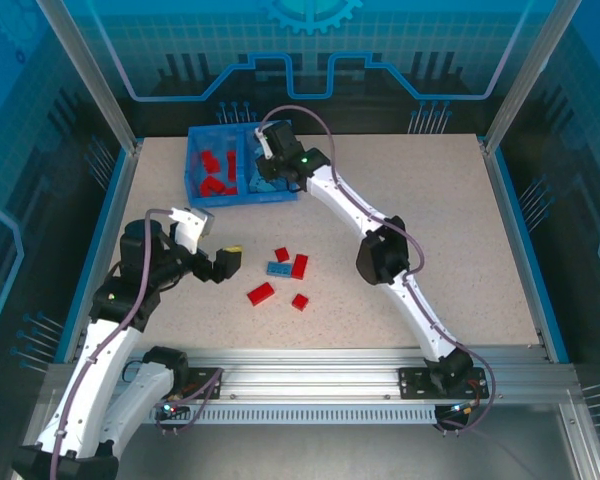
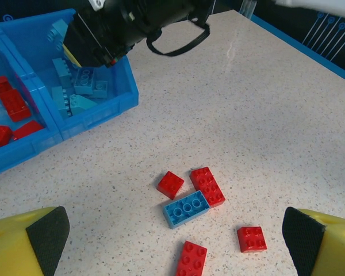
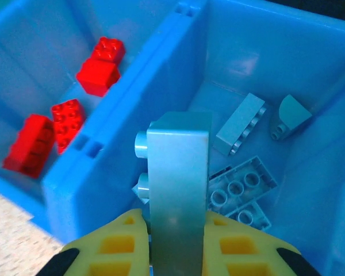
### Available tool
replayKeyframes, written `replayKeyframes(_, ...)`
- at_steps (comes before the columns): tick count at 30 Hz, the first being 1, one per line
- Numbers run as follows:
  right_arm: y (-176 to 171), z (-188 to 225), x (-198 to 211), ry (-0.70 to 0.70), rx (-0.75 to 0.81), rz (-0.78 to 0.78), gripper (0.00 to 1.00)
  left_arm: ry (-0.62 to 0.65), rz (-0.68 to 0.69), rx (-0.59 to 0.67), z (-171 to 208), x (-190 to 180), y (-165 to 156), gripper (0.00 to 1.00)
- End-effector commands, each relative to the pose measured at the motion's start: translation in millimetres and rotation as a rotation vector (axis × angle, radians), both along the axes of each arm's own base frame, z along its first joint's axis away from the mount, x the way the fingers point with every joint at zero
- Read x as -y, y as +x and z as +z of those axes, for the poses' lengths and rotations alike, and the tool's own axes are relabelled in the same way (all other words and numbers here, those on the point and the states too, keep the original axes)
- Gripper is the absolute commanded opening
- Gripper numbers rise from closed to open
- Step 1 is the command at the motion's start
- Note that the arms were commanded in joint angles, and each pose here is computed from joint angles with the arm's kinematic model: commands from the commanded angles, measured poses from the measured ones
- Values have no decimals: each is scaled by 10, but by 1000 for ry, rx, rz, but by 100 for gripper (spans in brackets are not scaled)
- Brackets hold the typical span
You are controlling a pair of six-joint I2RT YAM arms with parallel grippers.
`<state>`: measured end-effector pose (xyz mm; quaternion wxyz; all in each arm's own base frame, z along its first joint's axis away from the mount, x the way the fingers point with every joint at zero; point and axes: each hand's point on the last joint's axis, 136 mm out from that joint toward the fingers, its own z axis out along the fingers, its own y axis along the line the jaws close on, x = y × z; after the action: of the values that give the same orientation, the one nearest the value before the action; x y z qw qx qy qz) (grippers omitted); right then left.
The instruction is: Sort the legos into containers by color
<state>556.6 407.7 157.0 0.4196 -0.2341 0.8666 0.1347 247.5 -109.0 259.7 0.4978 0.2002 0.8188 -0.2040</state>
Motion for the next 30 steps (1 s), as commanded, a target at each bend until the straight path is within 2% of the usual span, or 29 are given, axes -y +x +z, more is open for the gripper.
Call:
replayKeyframes(1, 206, 305, -211, 65, 178, 57, 24, 17, -2, 9, -12, -1, 41, 99)
replayKeyframes(4, 339, 396, -248, 90, 263, 48, 31, 26, 0, 1, -25, -6, 68, 99)
replayKeyframes(6, 389, 498, -262, 113, 307, 44, 50, 35, 6, -7, -53, -18, 83, 99)
replayKeyframes(8, 380, 632, -260, 124, 329, 41, 63, 40, 15, -7, -59, -34, 98, 99)
replayKeyframes(10, 315, 814, -234, 130, 328, 44, 70, 45, 23, -10, -69, -48, 105, 99)
replayKeyframes(13, 114, 1106, -150, 141, 274, 43, 74, 59, 57, -22, -110, -102, 136, 99)
replayKeyframes(17, -385, 1474, 43, 161, 118, 75, 87, 79, 128, -41, -159, -208, 201, 99)
replayKeyframes(21, -998, 1738, 288, 161, -15, 141, 92, 90, 171, -90, -262, -264, 271, 99)
replayKeyframes(26, -1914, 1737, 653, 128, -144, 243, 100, 62, 223, -193, -412, -281, 417, 99)
replayKeyframes(30, -2617, 1616, 926, 107, -211, 306, 100, 19, 333, -334, -567, -343, 561, 99)
